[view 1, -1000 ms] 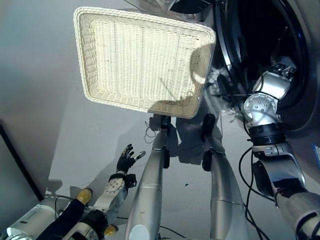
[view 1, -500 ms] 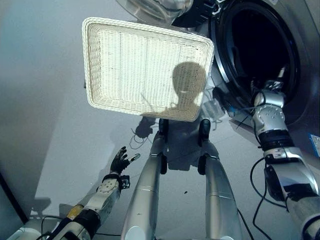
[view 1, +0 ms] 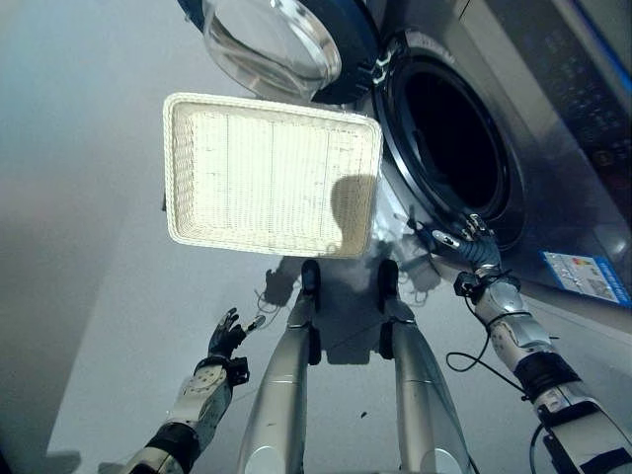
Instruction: Put the clothes into the washing machine.
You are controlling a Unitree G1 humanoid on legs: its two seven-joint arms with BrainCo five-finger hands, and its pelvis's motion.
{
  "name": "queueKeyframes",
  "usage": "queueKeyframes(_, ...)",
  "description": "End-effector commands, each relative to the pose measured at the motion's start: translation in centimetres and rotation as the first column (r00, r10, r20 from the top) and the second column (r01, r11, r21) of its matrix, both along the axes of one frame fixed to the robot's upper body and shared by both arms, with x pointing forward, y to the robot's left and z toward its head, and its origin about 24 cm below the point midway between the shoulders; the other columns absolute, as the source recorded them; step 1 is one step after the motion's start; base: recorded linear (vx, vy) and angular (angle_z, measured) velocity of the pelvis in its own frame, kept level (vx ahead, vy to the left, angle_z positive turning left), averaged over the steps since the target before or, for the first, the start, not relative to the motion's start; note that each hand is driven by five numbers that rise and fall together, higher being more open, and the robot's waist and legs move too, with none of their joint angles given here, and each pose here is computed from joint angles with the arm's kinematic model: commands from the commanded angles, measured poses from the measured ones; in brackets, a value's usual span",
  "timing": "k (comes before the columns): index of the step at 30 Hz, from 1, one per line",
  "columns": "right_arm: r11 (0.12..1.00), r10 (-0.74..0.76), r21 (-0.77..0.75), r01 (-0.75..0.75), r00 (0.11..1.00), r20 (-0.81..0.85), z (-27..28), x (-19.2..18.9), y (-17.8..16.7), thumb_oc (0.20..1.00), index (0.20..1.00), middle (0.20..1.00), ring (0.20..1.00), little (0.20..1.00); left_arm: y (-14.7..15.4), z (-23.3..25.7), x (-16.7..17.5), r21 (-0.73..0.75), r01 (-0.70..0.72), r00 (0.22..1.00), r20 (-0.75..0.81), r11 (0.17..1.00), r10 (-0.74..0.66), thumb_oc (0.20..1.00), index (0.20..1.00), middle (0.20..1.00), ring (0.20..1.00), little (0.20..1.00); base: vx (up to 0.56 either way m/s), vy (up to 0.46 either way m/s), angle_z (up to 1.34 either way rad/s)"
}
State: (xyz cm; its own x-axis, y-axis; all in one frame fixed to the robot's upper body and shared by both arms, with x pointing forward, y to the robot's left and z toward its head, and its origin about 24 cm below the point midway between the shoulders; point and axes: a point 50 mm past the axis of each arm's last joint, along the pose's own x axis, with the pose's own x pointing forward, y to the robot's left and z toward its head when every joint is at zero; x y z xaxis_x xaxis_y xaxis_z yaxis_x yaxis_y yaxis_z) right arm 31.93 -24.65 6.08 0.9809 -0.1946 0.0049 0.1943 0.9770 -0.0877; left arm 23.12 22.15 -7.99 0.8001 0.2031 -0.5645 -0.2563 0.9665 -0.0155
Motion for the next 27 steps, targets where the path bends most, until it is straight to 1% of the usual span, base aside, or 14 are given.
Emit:
queueKeyframes(1, 0.997, 0.009, -0.071, -0.011, 1.0, -0.019, -1.3, -0.5, 1.1, 1.0, 1.0, 1.0, 1.0, 1.0, 1.6, -1.7, -2.5, 0.022, -0.001, 0.996, -0.087, 1.0, 0.003, 1.0, 1.0, 1.0, 1.0, 1.0, -0.01, -0.015, 0.06)
queueKeyframes(3, 0.996, 0.005, -0.089, -0.011, 0.998, -0.065, -2.6, -0.9, 1.4, 1.0, 1.0, 1.0, 1.0, 1.0, 1.8, -1.9, -2.8, 0.018, 0.002, 0.994, -0.106, 1.0, 0.0, 1.0, 1.0, 1.0, 1.0, 1.0, 0.0, -0.018, 0.08)
queueKeyframes(4, 0.997, 0.005, -0.069, -0.017, 0.987, -0.162, -4.8, -1.6, 1.7, 1.0, 1.0, 1.0, 1.0, 1.0, 2.0, -2.4, -3.1, 0.014, 0.02, 0.99, -0.138, 1.0, -0.018, 1.0, 1.0, 1.0, 1.0, 1.0, 0.0, -0.025, 0.06)
queueKeyframes(5, 0.998, 0.013, -0.056, -0.024, 0.982, -0.188, -5.6, -2.0, 1.9, 1.0, 1.0, 1.0, 1.0, 1.0, 2.0, -2.5, -3.2, 0.011, 0.029, 0.988, -0.151, 1.0, -0.027, 1.0, 1.0, 1.0, 1.0, 1.0, 0.02, -0.029, 0.06)
queueKeyframes(6, 0.995, 0.044, 0.098, -0.019, 0.963, -0.266, -7.8, -3.0, 2.1, 1.0, 1.0, 1.0, 1.0, 1.0, 2.0, -3.1, -3.9, -0.012, 0.051, 0.982, -0.181, 0.999, -0.052, 1.0, 1.0, 1.0, 1.0, 1.0, 0.07, -0.003, 0.06)
queueKeyframes(8, 0.984, 0.068, 0.179, -0.007, 0.94, -0.334, -9.9, -4.2, 2.5, 1.0, 1.0, 1.0, 1.0, 1.0, 2.0, -3.7, -4.8, -0.022, 0.049, 0.976, -0.212, 0.999, -0.053, 1.0, 1.0, 1.0, 1.0, 1.0, 0.09, 0.011, 0.01)
queueKeyframes(10, 0.965, 0.119, 0.261, 0.011, 0.871, -0.476, -13.7, -7.2, 3.0, 1.0, 1.0, 1.0, 1.0, 1.0, 1.6, -4.7, -6.3, -0.048, 0.057, 0.969, -0.238, 0.997, -0.067, 1.0, 1.0, 1.0, 1.0, 1.0, 0.19, 0.017, -0.11)
queueKeyframes(12, 0.974, 0.169, 0.226, -0.029, 0.756, -0.633, -17.3, -11.4, 3.3, 1.0, 1.0, 1.0, 1.0, 1.0, 0.8, -5.7, -8.1, -0.065, 0.089, 0.953, -0.283, 0.994, -0.104, 1.0, 1.0, 1.0, 1.0, 1.0, 0.27, -0.025, -0.11)
queueKeyframes(15, 0.979, 0.202, 0.137, -0.15, 0.652, -0.731, -18.8, -13.8, 3.6, 1.0, 1.0, 1.0, 1.0, 1.0, 0.6, -6.5, -9.5, 0.014, 0.199, 0.904, -0.388, 0.98, -0.178, 1.0, 1.0, 1.0, 1.0, 1.0, 0.12, -0.045, 0.03)
queueKeyframes(16, 0.978, 0.207, 0.131, -0.164, 0.635, -0.744, -19.0, -14.1, 3.6, 1.0, 1.0, 1.0, 1.0, 1.0, 0.5, -6.6, -9.6, 0.015, 0.226, 0.893, -0.403, 0.974, -0.201, 1.0, 1.0, 1.0, 1.0, 1.0, 0.15, -0.073, 0.02)
queueKeyframes(17, 0.976, 0.214, 0.151, -0.155, 0.571, -0.792, -19.8, -15.4, 3.4, 1.0, 1.0, 1.0, 1.0, 1.0, 0.1, -7.0, -10.1, 0.007, 0.297, 0.854, -0.448, 0.955, -0.263, 1.0, 1.0, 1.0, 1.0, 1.0, 0.18, -0.072, 0.06)
queueKeyframes(18, 0.977, 0.21, 0.159, -0.141, 0.537, -0.817, -20.2, -16.2, 3.4, 1.0, 1.0, 1.0, 1.0, 1.0, -0.3, -7.3, -10.6, -0.01, 0.289, 0.845, -0.468, 0.957, -0.26, 1.0, 1.0, 1.0, 1.0, 1.0, 0.19, -0.07, 0.09)
queueKeyframes(22, 0.973, 0.226, 0.176, -0.147, 0.485, -0.845, -21.0, -17.8, 3.7, 1.0, 1.0, 1.0, 1.0, 1.0, -0.9, -7.8, -11.5, -0.059, 0.219, 0.847, -0.485, 0.974, -0.219, 1.0, 1.0, 1.0, 1.0, 1.0, 0.1, -0.039, 0.02)
queueKeyframes(27, 0.961, 0.246, 0.157, -0.228, 0.441, -0.863, -21.2, -18.3, 4.2, 1.0, 1.0, 1.0, 1.0, 1.0, -1.3, -7.9, -12.0, -0.106, 0.237, 0.837, -0.483, 0.966, -0.258, 1.0, 1.0, 1.0, 1.0, 1.0, 0.05, -0.04, 0.02)
